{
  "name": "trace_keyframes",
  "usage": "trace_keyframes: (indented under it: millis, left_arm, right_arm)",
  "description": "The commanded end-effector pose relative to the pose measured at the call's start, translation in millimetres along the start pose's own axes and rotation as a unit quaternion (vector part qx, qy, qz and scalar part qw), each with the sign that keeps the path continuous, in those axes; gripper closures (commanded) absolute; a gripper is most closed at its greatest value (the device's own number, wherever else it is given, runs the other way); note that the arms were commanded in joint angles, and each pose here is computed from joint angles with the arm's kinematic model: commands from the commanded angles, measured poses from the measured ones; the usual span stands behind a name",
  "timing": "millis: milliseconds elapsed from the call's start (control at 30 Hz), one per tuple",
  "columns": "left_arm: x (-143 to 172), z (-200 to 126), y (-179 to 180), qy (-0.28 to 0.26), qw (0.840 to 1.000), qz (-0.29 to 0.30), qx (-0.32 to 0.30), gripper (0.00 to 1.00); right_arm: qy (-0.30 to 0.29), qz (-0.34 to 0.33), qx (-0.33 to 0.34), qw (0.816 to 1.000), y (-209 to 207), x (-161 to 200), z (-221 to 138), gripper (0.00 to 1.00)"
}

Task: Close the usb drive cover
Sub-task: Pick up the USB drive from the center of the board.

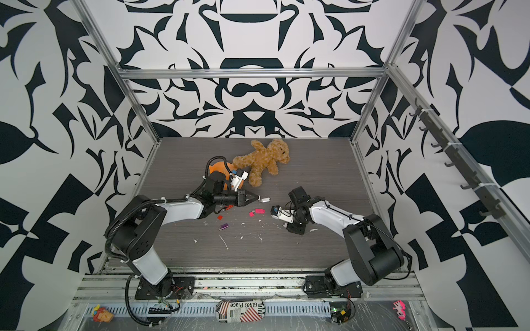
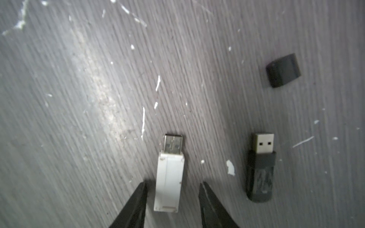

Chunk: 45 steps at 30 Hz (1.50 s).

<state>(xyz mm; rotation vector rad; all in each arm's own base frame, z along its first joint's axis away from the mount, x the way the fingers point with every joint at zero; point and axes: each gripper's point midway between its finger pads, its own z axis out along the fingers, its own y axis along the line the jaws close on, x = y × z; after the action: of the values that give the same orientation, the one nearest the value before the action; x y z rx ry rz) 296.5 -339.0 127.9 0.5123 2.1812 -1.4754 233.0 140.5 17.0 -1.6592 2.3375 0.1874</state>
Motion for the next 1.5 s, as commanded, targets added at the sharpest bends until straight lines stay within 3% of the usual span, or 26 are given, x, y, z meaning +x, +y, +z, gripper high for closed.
trace_keyframes:
  millis: [0, 500, 733, 1100, 1300, 1467]
  left_arm:
    - [-11, -4, -9, -0.011, 1.000, 0.013, 0.005, 0.90]
    - [-10, -6, -8, -0.014, 1.000, 0.011, 0.000, 0.91]
    - [-10, -7, -8, -0.016, 1.000, 0.011, -0.001, 0.91]
    - [-7, -7, -7, -0.014, 1.000, 0.003, -0.001, 0.91]
    - [-6, -6, -5, -0.012, 1.000, -0.008, -0.010, 0.91]
    - [-4, -3, -8, -0.012, 1.000, -0.008, -0.008, 0.91]
  right_arm:
    - [0.002, 0.005, 0.007, 1.000, -8, -5, 1, 0.56]
    - [0.057, 0.020, -0.043, 0.997, 2, 10, 11, 0.67]
    - [0.051, 0.022, -0.043, 0.998, 0, 7, 9, 0.72]
    - [-0.089, -0.021, 0.027, 0.995, -15, -46, -30, 0.78]
    - [-0.181, -0.062, 0.111, 0.975, -19, -86, -47, 0.77]
    - [-0.217, -0.069, 0.156, 0.961, -22, -107, -50, 0.77]
